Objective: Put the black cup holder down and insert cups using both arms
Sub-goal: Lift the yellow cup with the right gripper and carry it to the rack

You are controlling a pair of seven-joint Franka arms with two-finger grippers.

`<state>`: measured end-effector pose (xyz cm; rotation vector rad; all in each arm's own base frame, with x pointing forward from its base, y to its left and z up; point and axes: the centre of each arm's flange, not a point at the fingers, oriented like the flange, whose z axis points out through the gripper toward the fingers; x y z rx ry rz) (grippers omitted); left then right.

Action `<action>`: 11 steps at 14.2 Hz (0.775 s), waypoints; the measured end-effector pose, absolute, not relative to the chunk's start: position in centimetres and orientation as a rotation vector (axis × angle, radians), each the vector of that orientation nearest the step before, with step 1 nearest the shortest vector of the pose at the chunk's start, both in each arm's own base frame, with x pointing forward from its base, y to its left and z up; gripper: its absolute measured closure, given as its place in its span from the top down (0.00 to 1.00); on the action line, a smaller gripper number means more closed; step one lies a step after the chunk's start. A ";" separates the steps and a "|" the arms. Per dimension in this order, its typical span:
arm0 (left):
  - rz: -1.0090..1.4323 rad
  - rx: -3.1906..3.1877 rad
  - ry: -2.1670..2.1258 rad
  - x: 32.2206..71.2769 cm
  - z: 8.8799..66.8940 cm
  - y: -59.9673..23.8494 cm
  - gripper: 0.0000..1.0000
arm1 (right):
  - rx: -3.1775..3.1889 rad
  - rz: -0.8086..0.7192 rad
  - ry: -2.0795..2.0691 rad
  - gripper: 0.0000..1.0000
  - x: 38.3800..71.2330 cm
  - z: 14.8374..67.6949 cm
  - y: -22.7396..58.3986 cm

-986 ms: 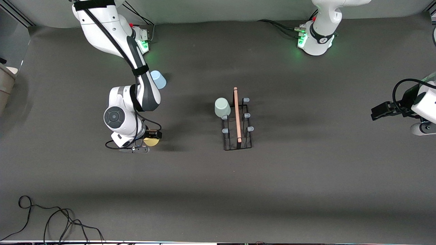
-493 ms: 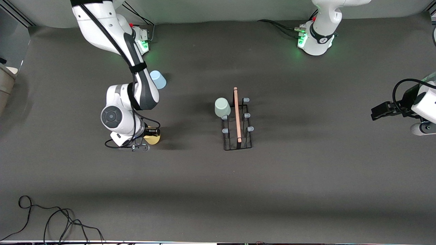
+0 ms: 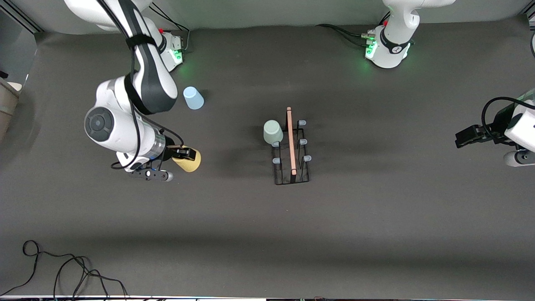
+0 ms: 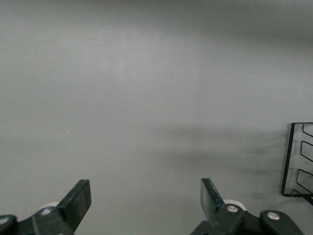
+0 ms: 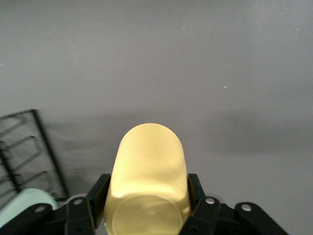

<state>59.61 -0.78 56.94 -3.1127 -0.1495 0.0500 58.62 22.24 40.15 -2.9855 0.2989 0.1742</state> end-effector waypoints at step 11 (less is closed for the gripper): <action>0.051 -3.113 -0.150 59.6 56.9 -0.8 1.00 | -2.932 0.055 0.692 0.68 59.2 39.7 41.2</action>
